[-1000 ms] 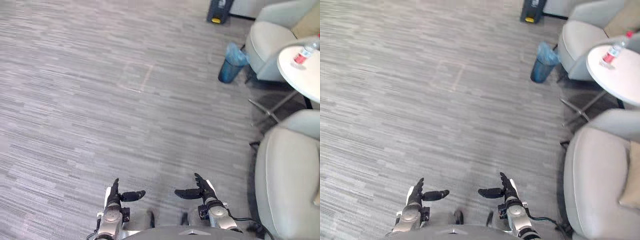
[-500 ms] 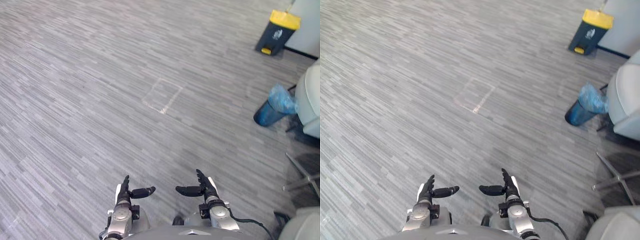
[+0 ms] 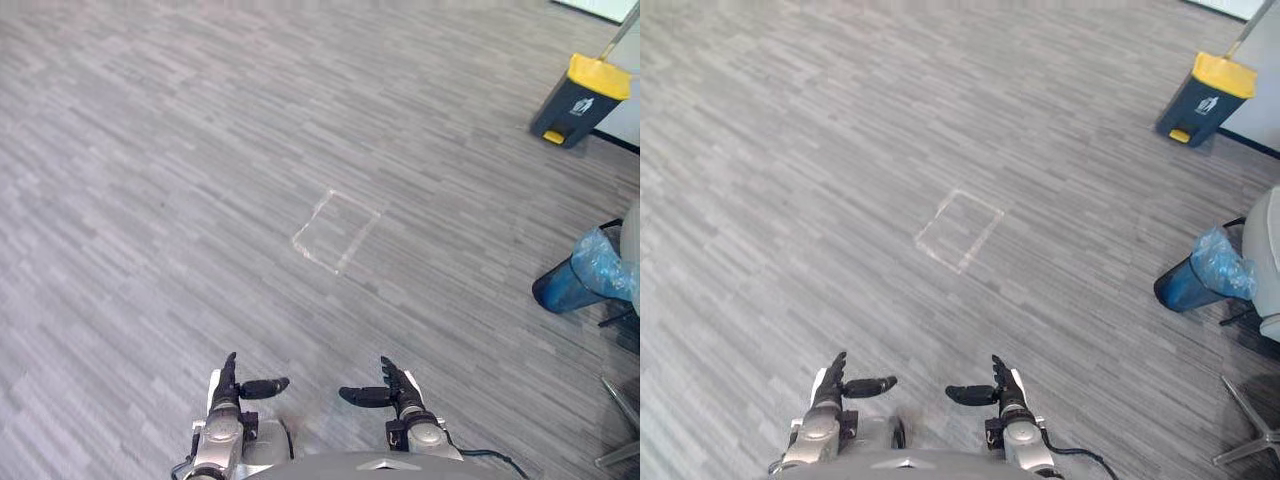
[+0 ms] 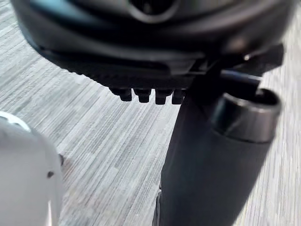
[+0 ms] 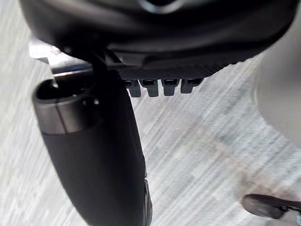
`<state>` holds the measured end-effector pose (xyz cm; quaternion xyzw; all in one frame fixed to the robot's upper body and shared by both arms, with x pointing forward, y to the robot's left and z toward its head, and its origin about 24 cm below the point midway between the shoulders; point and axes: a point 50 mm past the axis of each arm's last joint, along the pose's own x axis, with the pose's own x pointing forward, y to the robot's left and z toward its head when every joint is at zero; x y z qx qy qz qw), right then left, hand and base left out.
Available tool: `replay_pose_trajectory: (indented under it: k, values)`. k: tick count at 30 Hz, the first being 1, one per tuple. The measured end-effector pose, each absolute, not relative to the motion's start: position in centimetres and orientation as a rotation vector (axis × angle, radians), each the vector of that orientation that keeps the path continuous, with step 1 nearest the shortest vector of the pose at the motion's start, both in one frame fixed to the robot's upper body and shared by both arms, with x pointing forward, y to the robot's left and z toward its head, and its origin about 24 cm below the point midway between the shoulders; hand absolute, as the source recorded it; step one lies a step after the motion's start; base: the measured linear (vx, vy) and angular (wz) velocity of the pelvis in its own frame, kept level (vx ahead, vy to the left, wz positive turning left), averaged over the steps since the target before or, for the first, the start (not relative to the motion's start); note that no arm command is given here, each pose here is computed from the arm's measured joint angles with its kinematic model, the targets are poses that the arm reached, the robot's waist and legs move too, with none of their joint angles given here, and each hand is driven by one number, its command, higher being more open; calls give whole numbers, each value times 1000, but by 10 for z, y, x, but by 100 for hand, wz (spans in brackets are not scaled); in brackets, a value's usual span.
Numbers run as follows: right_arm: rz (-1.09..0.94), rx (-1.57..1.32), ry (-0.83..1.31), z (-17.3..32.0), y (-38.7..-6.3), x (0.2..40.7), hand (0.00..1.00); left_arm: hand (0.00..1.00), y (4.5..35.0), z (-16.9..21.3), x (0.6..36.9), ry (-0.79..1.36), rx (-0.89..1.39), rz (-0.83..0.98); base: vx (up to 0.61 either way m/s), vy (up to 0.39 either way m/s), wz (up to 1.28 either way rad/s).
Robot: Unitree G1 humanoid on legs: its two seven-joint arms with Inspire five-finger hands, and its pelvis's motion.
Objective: Organize the slippers on the shoe rack
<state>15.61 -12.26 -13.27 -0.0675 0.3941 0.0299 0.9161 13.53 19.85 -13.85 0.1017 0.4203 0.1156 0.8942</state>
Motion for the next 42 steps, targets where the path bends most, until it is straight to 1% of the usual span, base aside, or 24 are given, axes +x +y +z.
replay_pose_trajectory:
  k: [4,5,7,10,12,16,18,20,22,24,27,31,36,37,39,42]
  values:
    - [80,-141,765,-128,-119,163,100,100,194,-141,132,891,218,202,601,-158,19]
    - [78,-158,768,-128,-124,166,100,100,186,-145,130,914,205,179,595,-158,10]
    - [63,-156,761,-126,-125,175,100,100,179,-145,133,906,188,159,472,-116,-18]
    - [19,-144,793,-130,-134,164,100,100,168,-144,135,899,159,141,467,-175,23]
    - [8,-144,791,-129,-138,155,100,100,166,-141,136,873,115,178,423,-118,22]
    - [18,-107,806,-130,-126,152,100,100,174,-132,148,811,103,222,377,-45,-42]
    - [26,-92,785,-127,-120,159,100,100,177,-129,152,785,105,236,515,28,-123]
    - [22,-92,772,-125,-120,164,100,100,177,-127,155,776,106,235,519,210,-130]
    - [12,-119,797,-129,-130,159,100,100,176,-129,152,784,104,238,568,295,-125]
    - [22,-115,845,-136,-125,151,100,100,185,-130,154,794,152,226,570,260,-38]
    - [2,-115,898,-142,-130,141,100,100,185,-137,145,846,173,197,508,264,-51]
    - [34,-144,875,-140,-129,148,100,100,191,-142,132,896,197,207,372,163,-54]
    - [72,-155,840,-136,-121,158,100,100,197,-147,122,939,211,211,310,-76,-17]
    - [66,-177,845,-138,-128,157,100,100,201,-148,120,960,215,214,297,-144,-28]
    - [44,-190,849,-138,-137,158,100,100,191,-151,118,969,192,203,264,-135,-50]
    - [-20,-167,867,-138,-147,157,100,100,185,-151,120,968,179,184,334,-179,-18]
